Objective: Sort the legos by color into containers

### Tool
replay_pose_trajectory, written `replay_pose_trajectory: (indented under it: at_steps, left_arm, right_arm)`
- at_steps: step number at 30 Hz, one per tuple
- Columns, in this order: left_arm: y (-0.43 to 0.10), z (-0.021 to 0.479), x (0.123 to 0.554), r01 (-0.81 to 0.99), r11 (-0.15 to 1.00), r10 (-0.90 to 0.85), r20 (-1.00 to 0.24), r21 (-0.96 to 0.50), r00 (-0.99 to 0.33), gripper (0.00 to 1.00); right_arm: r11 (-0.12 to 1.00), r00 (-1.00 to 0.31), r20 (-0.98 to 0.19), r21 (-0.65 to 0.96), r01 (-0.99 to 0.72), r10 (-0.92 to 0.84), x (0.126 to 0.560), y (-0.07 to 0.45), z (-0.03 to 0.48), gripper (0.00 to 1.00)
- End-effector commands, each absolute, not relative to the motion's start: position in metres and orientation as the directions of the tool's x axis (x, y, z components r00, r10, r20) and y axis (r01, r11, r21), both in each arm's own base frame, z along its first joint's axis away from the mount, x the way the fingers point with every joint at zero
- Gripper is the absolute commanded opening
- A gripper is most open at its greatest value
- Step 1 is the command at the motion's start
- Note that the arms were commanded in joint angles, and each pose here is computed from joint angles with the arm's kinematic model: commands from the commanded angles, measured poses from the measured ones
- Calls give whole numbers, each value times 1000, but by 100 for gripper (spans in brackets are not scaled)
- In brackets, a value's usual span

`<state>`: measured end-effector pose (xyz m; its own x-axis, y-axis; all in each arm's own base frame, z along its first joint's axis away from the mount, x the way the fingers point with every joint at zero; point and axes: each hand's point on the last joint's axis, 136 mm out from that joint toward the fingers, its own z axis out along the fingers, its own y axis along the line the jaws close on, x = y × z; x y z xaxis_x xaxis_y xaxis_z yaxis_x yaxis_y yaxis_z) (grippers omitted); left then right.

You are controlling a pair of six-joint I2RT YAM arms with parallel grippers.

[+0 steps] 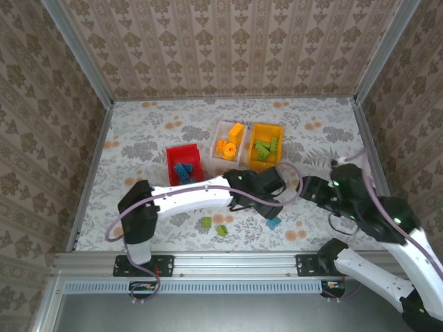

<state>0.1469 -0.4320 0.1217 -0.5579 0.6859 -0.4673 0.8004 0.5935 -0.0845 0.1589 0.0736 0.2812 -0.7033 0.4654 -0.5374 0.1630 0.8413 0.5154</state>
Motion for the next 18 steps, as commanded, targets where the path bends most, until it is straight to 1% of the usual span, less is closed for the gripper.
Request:
replay_pose_trajectory:
  at_steps: [1, 3, 10, 16, 18]
  left_arm:
    - [-438, 101, 142, 805, 591, 709, -437, -61, -554, 80]
    - [-440, 90, 141, 797, 600, 714, -410, -60, -568, 82]
    - [-449, 59, 130, 810, 583, 746, -348, -71, -568, 83]
    - [-453, 47, 125, 809, 582, 750, -330, -85, -574, 81]
    - [-453, 51, 128, 802, 593, 741, -339, -76, -580, 81]
  right_arm:
    - [837, -640, -566, 487, 248, 519, 138, 38, 293, 71]
    - [835, -618, -586, 495, 239, 525, 138, 34, 302, 72]
    - [832, -626, -581, 511, 216, 519, 146, 45, 305, 73]
    - [832, -624, -583, 510, 217, 520, 147, 45, 303, 73]
    - [831, -625, -582, 513, 214, 520, 148, 46, 302, 73]
